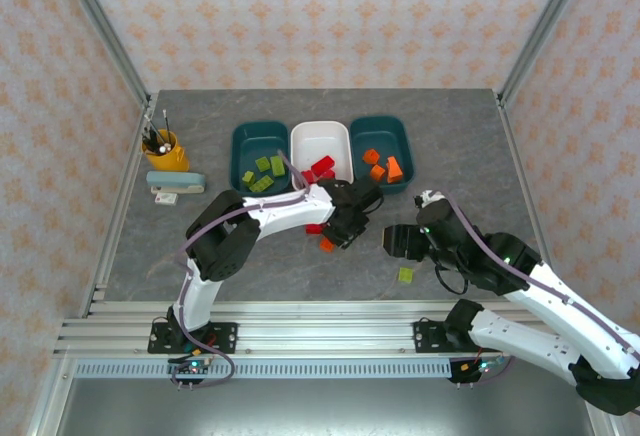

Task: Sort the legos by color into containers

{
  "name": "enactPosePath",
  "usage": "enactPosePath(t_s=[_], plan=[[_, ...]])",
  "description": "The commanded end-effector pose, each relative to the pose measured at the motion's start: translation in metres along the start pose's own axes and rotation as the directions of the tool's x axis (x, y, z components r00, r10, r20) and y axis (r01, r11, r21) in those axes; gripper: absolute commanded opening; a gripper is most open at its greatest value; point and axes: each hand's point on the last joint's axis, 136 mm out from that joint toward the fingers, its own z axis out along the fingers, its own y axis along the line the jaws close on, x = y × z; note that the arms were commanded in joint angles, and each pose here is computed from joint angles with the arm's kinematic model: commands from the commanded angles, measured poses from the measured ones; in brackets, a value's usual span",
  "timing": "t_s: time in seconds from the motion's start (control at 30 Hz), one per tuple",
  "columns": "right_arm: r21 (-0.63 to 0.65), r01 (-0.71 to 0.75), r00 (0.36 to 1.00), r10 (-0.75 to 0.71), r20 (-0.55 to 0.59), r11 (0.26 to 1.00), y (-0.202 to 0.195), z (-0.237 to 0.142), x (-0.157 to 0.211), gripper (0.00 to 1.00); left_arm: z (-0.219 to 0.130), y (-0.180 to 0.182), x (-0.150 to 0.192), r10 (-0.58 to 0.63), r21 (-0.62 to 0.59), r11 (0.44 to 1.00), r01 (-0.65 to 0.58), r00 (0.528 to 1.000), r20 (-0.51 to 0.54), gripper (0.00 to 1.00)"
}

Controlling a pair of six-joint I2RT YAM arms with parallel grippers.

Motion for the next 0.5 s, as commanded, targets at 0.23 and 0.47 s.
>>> enactPosePath(t_s=[0.23, 0.47], plan=[[-0.106, 0.042, 0.998, -0.035, 0.061, 0.993, 0.042, 0.000, -0.036, 0.74, -0.110, -0.001, -0.092, 0.197, 0.028, 0.977, -0.209, 0.952, 0.234, 0.23], [-0.250, 0.063, 0.996, -0.047, 0.070, 0.966, 0.099, 0.036, -0.062, 0.74, -0.141, 0.028, -0.195, 0.329, -0.131, 0.944, -0.303, 0.901, 0.283, 0.22]])
